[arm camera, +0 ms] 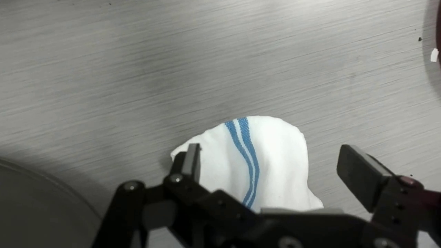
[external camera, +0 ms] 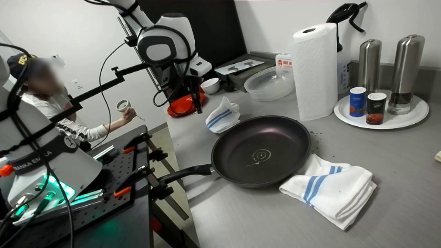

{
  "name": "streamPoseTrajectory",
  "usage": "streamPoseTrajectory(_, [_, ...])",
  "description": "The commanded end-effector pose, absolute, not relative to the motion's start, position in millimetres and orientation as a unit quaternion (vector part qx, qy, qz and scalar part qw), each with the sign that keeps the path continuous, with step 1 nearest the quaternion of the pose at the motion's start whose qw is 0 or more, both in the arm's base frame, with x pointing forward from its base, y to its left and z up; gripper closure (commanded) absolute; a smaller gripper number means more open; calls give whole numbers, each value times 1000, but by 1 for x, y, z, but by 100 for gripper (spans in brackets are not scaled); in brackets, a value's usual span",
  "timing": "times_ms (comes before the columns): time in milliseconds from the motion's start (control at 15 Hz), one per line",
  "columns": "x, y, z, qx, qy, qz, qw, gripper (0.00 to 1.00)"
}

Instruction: Use the left towel to wipe the pan

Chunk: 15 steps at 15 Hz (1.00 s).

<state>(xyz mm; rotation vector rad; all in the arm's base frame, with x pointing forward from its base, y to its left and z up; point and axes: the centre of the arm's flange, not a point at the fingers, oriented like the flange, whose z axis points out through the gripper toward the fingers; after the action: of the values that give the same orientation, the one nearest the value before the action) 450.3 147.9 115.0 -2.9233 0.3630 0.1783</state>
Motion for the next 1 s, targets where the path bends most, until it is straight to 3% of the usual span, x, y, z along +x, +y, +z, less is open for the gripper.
streamPoseTrajectory(0, [462, 153, 106, -988, 110, 49, 100, 0])
streamPoseTrajectory(933, [468, 156, 106, -989, 83, 35, 118, 0])
